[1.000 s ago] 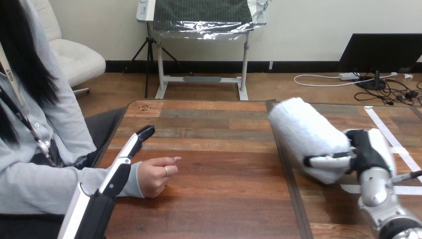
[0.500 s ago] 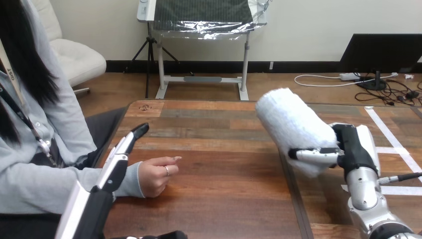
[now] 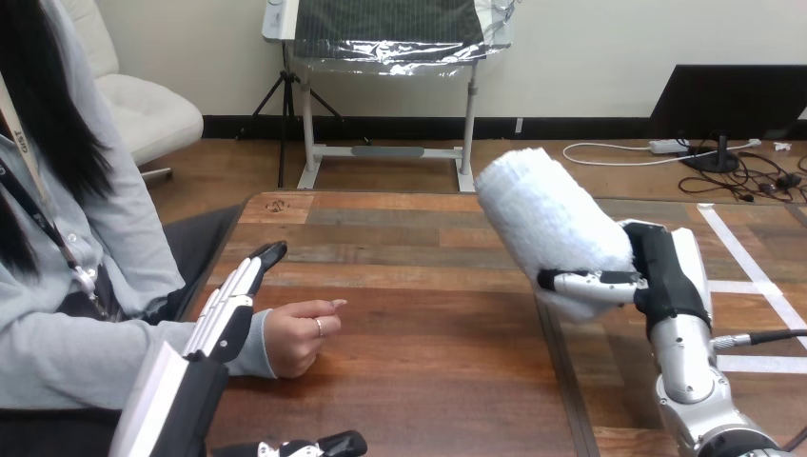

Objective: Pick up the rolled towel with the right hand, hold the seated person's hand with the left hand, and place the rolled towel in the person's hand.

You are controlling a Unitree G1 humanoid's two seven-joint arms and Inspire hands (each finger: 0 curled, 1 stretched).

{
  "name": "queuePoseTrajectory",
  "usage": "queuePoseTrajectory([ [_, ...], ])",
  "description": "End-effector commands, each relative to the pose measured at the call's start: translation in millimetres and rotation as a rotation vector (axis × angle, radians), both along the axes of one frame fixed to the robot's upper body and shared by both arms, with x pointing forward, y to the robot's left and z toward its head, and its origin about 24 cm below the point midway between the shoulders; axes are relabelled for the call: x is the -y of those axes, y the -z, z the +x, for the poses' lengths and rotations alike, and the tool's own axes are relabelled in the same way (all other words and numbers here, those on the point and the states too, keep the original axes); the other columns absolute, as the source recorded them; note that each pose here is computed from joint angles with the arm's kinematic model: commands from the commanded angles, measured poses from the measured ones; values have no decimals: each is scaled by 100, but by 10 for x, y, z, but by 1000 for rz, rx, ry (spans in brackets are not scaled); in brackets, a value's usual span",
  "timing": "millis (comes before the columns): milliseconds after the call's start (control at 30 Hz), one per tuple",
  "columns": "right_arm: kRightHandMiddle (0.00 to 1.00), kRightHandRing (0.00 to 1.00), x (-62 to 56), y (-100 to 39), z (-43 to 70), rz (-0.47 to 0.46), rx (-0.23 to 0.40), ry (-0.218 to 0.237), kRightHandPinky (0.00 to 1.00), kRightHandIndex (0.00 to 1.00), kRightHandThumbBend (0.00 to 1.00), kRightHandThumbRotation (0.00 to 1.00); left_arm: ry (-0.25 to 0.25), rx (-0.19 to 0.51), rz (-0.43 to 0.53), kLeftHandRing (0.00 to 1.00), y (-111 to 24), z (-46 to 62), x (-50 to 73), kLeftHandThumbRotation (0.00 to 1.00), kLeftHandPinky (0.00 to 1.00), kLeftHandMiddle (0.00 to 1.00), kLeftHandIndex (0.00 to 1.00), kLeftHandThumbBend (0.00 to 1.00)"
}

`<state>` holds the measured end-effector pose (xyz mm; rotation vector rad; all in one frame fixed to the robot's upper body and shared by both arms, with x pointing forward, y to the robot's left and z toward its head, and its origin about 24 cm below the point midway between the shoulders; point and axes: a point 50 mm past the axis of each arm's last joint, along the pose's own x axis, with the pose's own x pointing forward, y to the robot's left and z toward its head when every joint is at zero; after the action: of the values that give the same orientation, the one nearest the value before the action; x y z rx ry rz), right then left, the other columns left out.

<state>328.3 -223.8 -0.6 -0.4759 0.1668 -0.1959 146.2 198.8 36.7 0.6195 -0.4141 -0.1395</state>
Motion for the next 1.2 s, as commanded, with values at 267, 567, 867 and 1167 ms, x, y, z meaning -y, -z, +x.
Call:
queuePoseTrajectory([
  [267, 46, 38, -172, -253, 125, 93, 183, -77, 33, 49, 81, 0, -39, 62, 142, 98, -153, 118, 5, 46, 97, 100, 99, 100],
  [567, 45, 37, -243, -218, 73, 119, 212, -120, 32, 48, 80, 0, -70, 51, 262, 97, -182, 170, -33, 45, 96, 99, 98, 100],
  [867, 43, 36, -306, -196, 17, 131, 248, -158, 31, 48, 79, 0, -69, 33, 359, 95, -216, 231, -103, 45, 93, 96, 96, 100],
  [1167, 41, 33, -364, -189, -39, 158, 290, -207, 29, 47, 77, 0, -51, 14, 444, 95, -275, 306, -207, 43, 92, 94, 95, 100],
])
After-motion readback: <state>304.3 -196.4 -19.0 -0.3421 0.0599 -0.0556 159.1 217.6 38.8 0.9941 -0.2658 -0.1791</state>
